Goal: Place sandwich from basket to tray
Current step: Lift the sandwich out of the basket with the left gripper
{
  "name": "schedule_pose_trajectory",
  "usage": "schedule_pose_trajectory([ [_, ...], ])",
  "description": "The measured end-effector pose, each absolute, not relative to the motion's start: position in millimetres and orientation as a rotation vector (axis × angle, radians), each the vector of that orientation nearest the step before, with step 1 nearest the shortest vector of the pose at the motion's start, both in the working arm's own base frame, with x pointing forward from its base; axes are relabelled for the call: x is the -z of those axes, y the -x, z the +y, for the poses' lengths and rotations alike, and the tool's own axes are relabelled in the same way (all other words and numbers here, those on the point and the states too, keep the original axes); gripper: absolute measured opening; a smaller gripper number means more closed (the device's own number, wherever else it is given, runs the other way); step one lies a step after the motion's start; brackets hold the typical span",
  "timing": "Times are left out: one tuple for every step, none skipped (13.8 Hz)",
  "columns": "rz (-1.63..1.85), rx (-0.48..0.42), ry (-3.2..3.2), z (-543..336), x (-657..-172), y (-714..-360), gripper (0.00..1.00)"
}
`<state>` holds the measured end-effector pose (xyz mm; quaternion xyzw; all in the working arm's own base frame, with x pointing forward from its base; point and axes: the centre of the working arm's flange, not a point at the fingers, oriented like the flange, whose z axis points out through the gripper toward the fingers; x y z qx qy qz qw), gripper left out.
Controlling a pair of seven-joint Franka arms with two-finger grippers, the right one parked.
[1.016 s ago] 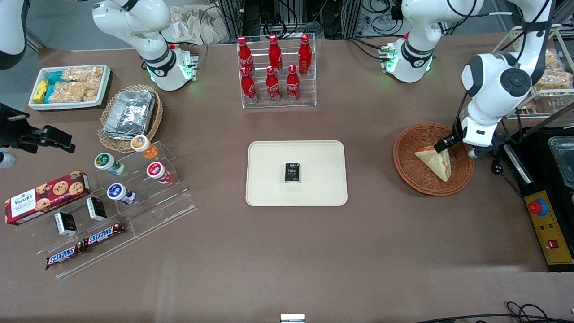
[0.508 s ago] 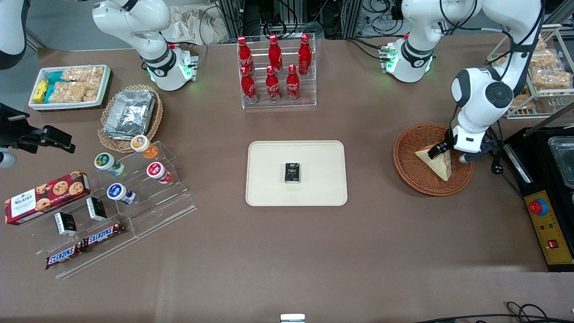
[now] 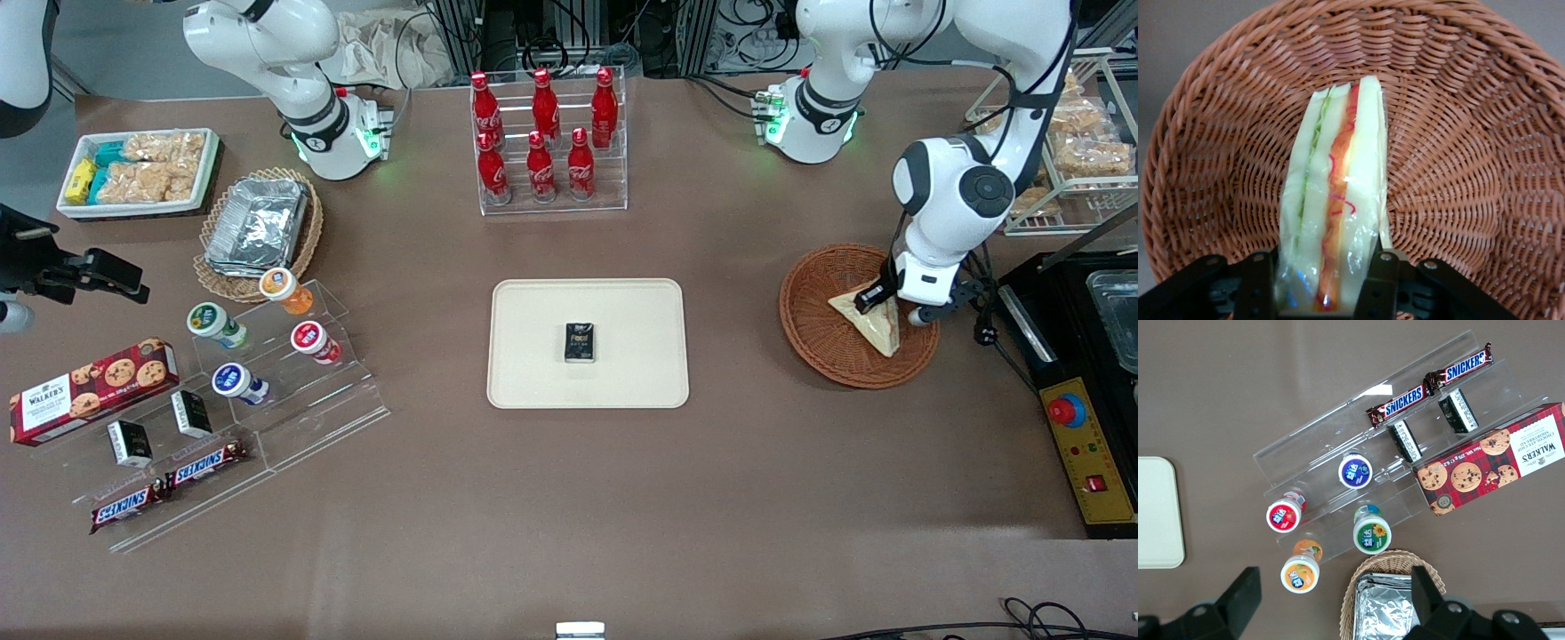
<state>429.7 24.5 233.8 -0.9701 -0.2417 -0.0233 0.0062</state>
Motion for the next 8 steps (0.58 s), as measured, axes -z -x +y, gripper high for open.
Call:
schedule_pose_trajectory([
  [-0.752,0.079,3.038,23.0,-237.7,-431.4,0.39],
  [-0.747,0.075,3.039,21.5,-245.9,-434.4,0.35],
  [-0.731,0.049,3.036,20.0,-259.0,-438.5,0.30],
  [-0.707,0.018,3.029,18.3,-277.4,-443.9,0.25],
  [-0.683,0.000,3.020,17.2,-300.8,-450.5,0.25],
  [-0.664,-0.006,3.009,17.1,-326.4,-457.4,0.25],
  [-0.646,-0.015,2.997,16.9,-355.4,-464.9,0.25],
  [-0.617,-0.038,2.985,14.3,-384.7,-472.5,0.25],
])
